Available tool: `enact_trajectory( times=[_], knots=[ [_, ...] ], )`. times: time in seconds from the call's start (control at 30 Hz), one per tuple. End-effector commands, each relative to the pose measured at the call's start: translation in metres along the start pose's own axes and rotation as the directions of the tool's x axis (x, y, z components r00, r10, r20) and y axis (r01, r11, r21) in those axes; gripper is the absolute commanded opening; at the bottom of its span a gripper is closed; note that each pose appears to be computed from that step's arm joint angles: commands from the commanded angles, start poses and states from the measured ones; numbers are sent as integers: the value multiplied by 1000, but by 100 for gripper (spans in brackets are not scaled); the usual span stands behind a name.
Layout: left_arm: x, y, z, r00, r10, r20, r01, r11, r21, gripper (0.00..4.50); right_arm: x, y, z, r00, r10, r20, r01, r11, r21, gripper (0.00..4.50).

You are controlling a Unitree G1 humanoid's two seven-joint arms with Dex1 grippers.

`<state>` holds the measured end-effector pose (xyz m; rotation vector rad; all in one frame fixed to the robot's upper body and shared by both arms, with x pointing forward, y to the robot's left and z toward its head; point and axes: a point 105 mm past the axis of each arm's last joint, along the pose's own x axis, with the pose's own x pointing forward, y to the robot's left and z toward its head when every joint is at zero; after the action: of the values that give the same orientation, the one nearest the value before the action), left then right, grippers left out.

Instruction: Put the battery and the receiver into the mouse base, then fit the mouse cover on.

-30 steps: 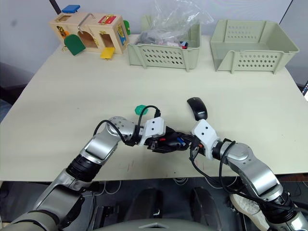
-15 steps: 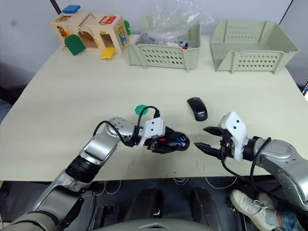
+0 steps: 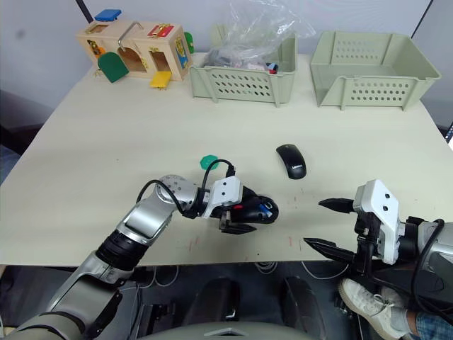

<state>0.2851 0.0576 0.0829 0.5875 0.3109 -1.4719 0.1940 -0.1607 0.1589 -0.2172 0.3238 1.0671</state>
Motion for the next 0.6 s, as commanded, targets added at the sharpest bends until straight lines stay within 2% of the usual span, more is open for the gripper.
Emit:
enact_trajectory(
  times=[0.03, 0.23, 0.43, 0.6],
  knots=[
    [-13, -1, 20, 998, 19, 68, -22, 999, 37, 447, 1, 4, 7, 1000, -1, 20, 1, 999, -42, 450],
    [-29, -6, 23, 995, 36, 94, -37, 999, 16, 447, 4, 1, 7, 1000, -19, 24, 19, 999, -29, 450],
    [-69, -14, 28, 977, 117, 176, -106, 992, -75, 447, 17, -15, 3, 991, -131, -4, 131, 990, 56, 450],
    [-103, -26, 31, 940, 231, 251, -183, 962, -200, 447, 28, -28, 5, 976, -216, -12, 216, 973, 84, 450]
  ],
)
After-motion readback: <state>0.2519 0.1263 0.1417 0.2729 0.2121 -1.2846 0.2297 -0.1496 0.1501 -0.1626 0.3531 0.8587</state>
